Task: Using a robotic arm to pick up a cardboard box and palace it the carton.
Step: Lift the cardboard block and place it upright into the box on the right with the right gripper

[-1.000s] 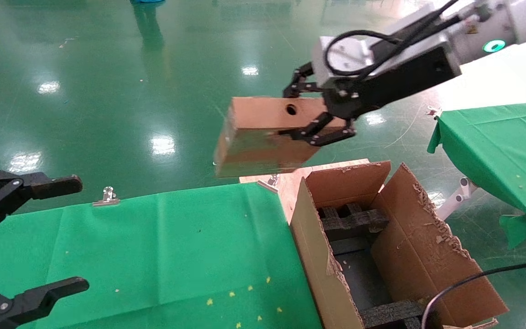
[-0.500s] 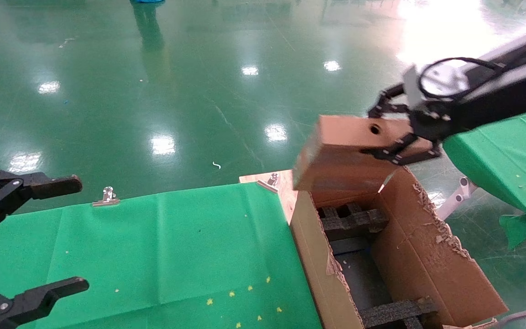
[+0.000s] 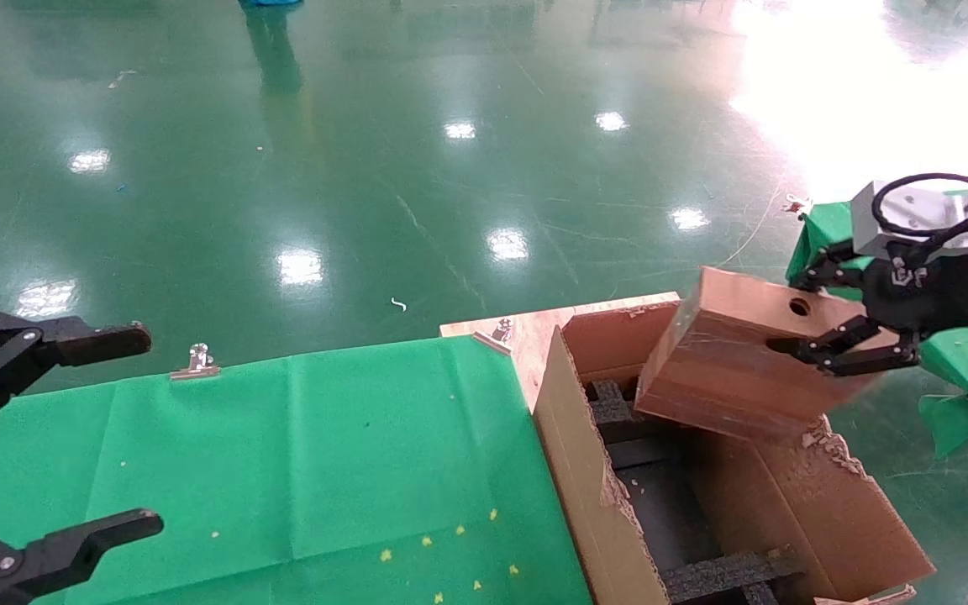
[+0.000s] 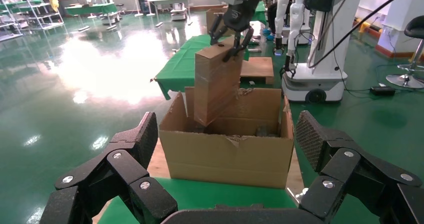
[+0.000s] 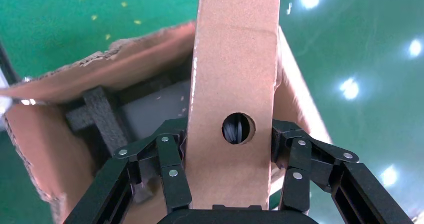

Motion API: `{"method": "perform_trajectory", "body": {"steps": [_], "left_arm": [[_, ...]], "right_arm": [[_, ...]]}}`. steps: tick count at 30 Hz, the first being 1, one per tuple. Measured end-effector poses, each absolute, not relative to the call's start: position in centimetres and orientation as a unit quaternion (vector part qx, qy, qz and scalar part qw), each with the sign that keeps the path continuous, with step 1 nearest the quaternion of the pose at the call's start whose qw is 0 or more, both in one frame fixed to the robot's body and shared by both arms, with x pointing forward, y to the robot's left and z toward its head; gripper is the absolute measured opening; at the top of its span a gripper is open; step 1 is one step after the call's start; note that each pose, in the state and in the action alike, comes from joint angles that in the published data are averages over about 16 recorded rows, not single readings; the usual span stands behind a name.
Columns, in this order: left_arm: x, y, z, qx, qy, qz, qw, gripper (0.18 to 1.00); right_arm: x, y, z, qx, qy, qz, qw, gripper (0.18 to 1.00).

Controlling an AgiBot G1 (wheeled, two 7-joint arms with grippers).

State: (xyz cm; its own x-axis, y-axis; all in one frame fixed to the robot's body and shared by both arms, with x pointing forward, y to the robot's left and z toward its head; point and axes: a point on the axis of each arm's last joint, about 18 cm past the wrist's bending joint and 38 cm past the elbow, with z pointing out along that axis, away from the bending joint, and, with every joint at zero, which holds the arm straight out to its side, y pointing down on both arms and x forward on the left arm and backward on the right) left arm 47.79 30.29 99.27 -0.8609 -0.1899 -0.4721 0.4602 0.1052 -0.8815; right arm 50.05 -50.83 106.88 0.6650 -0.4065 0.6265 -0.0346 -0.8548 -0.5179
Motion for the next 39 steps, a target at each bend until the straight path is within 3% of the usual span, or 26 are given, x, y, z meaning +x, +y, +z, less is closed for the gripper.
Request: {"method": "perform_trajectory", "body": {"steps": [22,39], "left_arm": [[47.8,30.3,99.3,0.096,0.702,-0.662,0.246,1.001],[47.8,30.3,99.3,0.096,0.701,-0.662,0.246,1.001]], "right_arm": [[52.2,-55.6,99.0,-0.776,0.422,-0.361,0.298,0.399],[51.6,-56.2,96.8,-0.751,0.466,-0.361,0.298,0.396]]}}
